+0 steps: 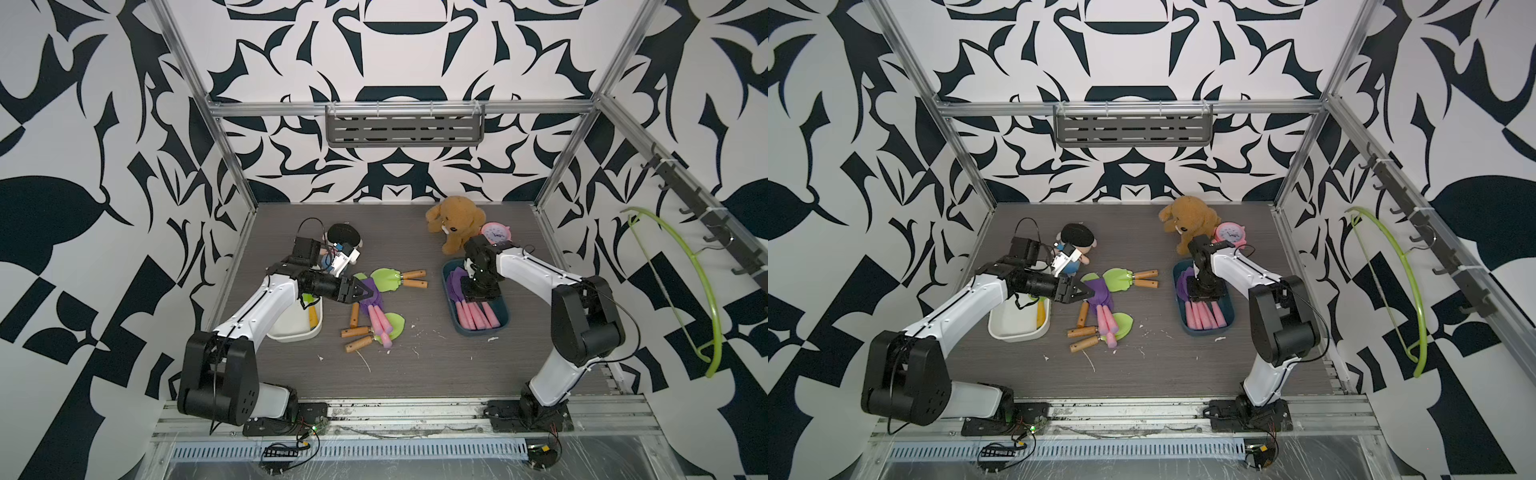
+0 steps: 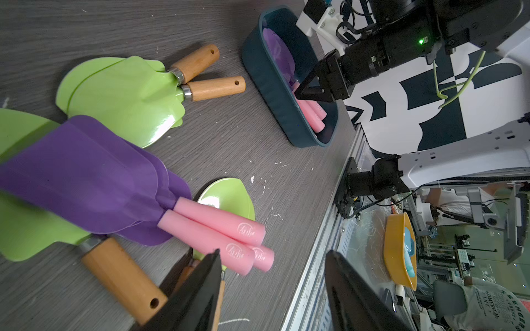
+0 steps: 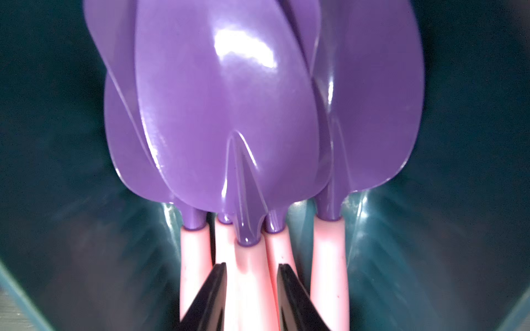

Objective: Sort the small shovels by color and place them into the storage box
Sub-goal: Place the shovel in the storage box, then pick up the shovel from the center of the board, then place the shovel in the storage box.

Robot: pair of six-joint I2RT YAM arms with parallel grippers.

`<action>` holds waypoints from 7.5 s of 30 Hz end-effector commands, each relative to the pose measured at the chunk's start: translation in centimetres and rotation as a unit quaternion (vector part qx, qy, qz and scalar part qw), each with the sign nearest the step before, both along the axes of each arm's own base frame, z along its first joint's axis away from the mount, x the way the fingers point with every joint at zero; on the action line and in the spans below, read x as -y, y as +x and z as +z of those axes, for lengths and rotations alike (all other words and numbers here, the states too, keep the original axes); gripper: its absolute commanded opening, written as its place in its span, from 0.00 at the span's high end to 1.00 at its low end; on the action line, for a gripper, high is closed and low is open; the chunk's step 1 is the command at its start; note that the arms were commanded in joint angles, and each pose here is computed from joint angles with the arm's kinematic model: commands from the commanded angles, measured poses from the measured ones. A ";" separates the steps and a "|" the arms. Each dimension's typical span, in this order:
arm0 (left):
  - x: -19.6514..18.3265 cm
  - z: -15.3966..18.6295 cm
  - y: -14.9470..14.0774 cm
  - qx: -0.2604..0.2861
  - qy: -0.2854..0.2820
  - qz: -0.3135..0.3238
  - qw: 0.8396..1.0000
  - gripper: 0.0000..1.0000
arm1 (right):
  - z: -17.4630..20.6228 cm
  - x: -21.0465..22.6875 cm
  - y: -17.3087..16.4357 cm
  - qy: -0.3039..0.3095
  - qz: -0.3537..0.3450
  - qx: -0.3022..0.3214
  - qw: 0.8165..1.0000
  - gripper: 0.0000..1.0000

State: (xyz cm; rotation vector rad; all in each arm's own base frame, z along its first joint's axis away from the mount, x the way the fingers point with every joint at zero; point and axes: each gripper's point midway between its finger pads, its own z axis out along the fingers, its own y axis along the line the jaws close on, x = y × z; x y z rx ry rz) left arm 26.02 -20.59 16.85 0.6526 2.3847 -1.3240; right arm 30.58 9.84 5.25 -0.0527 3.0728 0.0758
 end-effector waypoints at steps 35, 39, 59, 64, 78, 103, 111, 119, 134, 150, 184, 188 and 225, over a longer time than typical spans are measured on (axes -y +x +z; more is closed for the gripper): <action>-6.5 0.2 -0.8 0.110 0.134 -0.018 0.985 0.24 | 9.4 -18.3 -4.1 0.189 0.113 0.086 0.972 0.68; -7.2 -0.2 -1.0 0.109 0.140 -0.014 0.984 0.23 | 8.7 -22.7 -5.4 0.210 0.143 0.063 0.965 0.68; -9.2 1.4 -0.4 0.115 0.106 0.074 0.985 0.21 | 5.4 -28.4 -9.7 0.093 0.177 -0.016 0.980 0.63; -9.1 1.7 -0.3 0.121 0.091 0.081 0.985 0.21 | 4.4 -28.3 -9.6 0.077 0.177 -0.025 0.981 0.61; -9.0 1.9 -0.5 0.123 0.081 0.084 0.986 0.21 | 2.3 -29.0 -8.2 0.058 0.182 -0.014 0.981 0.60; -8.9 2.0 -0.7 0.120 0.071 0.089 0.986 0.21 | -1.2 -29.0 -6.7 0.025 0.180 -0.009 0.983 0.65; -8.7 2.2 -0.7 0.115 0.058 0.091 0.987 0.21 | 0.6 -28.2 -6.0 0.024 0.173 0.029 0.984 0.79; -7.9 3.2 0.2 0.089 0.005 0.109 0.990 0.22 | 5.0 -26.8 -5.9 0.051 0.185 0.116 0.975 0.85; -4.7 3.6 1.1 0.018 -0.066 0.100 0.993 0.28 | 10.0 -29.0 -8.9 0.124 0.286 0.236 0.921 0.88; -4.0 3.7 2.0 0.001 -0.073 0.094 0.993 0.99 | 12.1 -29.1 -9.5 0.113 0.316 0.283 0.899 0.75; -2.9 2.6 2.8 -0.202 -0.134 0.179 0.954 1.00 | 16.5 -29.7 -6.6 0.212 0.327 0.218 0.895 0.62; -2.6 2.8 2.7 -0.200 -0.135 0.172 0.955 1.00 | 16.1 -29.3 -6.4 0.202 0.322 0.214 0.900 0.77; 3.6 -1.4 0.7 -0.039 0.058 -0.026 0.997 0.27 | 4.1 -2.3 -0.8 -0.012 0.020 0.083 0.996 0.89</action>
